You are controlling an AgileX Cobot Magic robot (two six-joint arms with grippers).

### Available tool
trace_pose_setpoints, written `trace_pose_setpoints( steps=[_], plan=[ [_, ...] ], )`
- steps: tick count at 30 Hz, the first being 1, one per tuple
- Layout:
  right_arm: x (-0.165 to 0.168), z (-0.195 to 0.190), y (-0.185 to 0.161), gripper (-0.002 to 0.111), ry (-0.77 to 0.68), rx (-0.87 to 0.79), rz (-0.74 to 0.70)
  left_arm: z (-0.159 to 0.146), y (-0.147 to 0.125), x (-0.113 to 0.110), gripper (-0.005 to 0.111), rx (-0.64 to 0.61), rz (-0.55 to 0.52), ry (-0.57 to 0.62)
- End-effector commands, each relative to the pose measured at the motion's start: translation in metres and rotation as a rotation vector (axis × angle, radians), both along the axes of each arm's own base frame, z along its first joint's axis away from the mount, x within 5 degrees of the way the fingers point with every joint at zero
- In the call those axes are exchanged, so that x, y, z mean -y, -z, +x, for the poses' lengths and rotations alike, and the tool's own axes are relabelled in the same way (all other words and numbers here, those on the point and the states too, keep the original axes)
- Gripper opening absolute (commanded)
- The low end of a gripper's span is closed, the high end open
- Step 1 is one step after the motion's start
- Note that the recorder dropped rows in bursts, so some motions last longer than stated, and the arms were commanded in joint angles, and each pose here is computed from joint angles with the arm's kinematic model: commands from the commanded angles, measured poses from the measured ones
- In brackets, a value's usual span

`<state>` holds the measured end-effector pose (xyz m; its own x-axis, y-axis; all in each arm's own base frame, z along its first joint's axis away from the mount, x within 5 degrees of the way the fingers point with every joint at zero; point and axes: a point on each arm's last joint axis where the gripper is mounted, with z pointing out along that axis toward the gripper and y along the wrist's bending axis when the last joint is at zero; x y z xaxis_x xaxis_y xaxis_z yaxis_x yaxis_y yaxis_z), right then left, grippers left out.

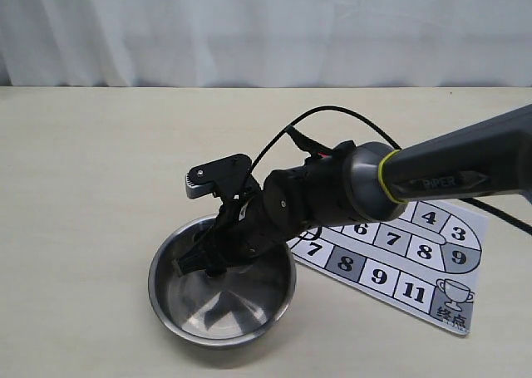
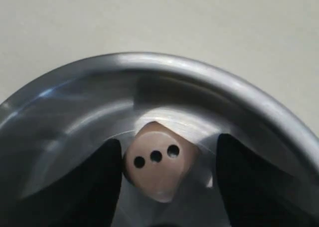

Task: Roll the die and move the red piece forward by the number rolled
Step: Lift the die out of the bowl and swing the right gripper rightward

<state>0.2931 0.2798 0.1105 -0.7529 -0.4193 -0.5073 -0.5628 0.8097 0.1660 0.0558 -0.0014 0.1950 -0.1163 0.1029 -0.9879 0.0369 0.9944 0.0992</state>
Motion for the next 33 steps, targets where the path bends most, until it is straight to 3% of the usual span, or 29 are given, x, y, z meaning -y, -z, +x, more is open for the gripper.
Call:
trace_pose_setpoints(
  steps=[1,12,18,20,28,33],
  plan=[
    [-0.001,0.002,-0.003,0.054,0.006,0.017,0.015,0.0,0.0,0.0,0.0,0.011,-0.009,0.0],
    [-0.002,0.003,-0.003,0.051,0.008,0.025,0.019,0.0,0.0,0.0,0.0,0.011,-0.009,0.0],
    [-0.001,0.001,-0.002,0.011,0.002,0.002,0.006,0.0,0.0,0.0,0.0,0.011,-0.009,0.0],
    [0.0,-0.001,-0.004,0.004,-0.002,-0.009,0.002,0.0,0.0,0.0,0.0,0.011,-0.009,0.0],
    [0.016,-0.015,-0.07,0.004,-0.124,0.026,-0.058,0.0,0.0,0.0,0.0,0.011,-0.009,0.0],
    [0.045,-0.009,-0.099,0.004,-0.064,0.029,-0.083,0.0,0.0,0.0,0.0,0.011,-0.009,0.0]
  ],
)
